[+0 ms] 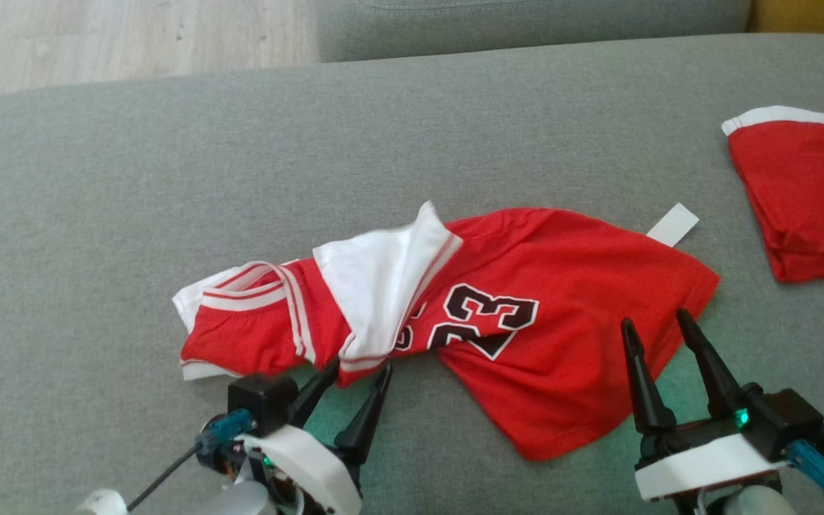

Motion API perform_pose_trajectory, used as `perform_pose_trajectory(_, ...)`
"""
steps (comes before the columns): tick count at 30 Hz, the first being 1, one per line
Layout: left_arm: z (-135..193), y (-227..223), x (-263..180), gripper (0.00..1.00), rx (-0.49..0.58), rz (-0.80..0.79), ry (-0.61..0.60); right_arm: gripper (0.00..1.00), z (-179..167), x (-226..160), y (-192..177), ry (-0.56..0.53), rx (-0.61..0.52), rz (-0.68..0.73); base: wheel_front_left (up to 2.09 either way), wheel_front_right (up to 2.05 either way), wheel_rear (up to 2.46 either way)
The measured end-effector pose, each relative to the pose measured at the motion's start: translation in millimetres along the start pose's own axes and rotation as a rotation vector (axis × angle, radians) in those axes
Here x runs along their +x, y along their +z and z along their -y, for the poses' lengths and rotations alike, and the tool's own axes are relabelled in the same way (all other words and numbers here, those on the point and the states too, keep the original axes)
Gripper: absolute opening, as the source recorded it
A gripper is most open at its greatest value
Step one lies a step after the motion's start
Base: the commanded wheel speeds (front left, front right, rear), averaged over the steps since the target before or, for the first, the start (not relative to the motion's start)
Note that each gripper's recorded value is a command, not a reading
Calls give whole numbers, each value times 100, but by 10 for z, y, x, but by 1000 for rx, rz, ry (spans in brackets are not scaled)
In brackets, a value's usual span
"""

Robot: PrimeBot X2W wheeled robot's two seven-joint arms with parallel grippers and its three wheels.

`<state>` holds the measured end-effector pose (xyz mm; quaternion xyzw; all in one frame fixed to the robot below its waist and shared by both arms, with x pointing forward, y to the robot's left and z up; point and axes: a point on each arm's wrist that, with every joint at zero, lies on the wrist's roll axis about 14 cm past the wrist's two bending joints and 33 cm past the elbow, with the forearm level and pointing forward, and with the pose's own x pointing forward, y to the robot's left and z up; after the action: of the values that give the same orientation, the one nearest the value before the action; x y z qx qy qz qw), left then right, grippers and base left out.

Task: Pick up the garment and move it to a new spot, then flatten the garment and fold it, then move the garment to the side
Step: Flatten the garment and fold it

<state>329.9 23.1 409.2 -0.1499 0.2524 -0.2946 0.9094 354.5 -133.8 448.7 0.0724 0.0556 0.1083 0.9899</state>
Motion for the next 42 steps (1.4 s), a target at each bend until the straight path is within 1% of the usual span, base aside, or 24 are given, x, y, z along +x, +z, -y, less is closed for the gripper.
perform_pose_trajectory(5,62,283,-11,100,49,99,16,100,-28,17,26,13,-6,7,0,0,0)
perform_pose_trajectory(8,39,610,19,100,91,162,34,100,-56,21,31,24,-9,9,0,0,0)
perform_pose_trajectory(11,-66,908,81,100,131,188,73,100,-94,26,10,37,-9,2,0,0,0)
perform_pose_trajectory(13,-173,1020,130,100,130,188,104,100,-92,31,-18,38,-8,-7,0,0,0)
perform_pose_trajectory(15,-320,981,186,100,125,153,141,100,-73,38,-55,38,-11,-20,0,0,0)
perform_pose_trajectory(17,-453,879,249,100,97,114,176,100,-52,45,-95,40,-17,-35,0,0,0)
perform_pose_trajectory(20,-567,693,354,100,55,52,194,100,-19,49,-151,39,-23,-55,0,0,0)
perform_pose_trajectory(24,-591,569,478,100,0,8,183,100,6,49,-187,36,-25,-67,0,0,0)
perform_pose_trajectory(30,-746,520,541,100,10,-15,213,100,14,36,-188,43,-37,-70,0,0,0)
perform_pose_trajectory(37,-659,503,648,100,-30,-23,168,100,33,8,-174,42,-46,-68,0,0,0)
perform_pose_trajectory(38,-655,510,662,98,-29,-20,165,100,38,4,-174,40,-46,-68,0,0,0)
perform_pose_trajectory(39,-653,521,675,79,-27,-17,165,100,44,0,-173,38,-46,-69,0,0,0)
perform_pose_trajectory(41,-653,544,701,49,-20,-10,162,100,51,-10,-173,35,-46,-69,0,0,0)
perform_pose_trajectory(42,-658,560,711,31,-16,-5,163,100,55,-15,-173,33,-46,-69,0,0,0)
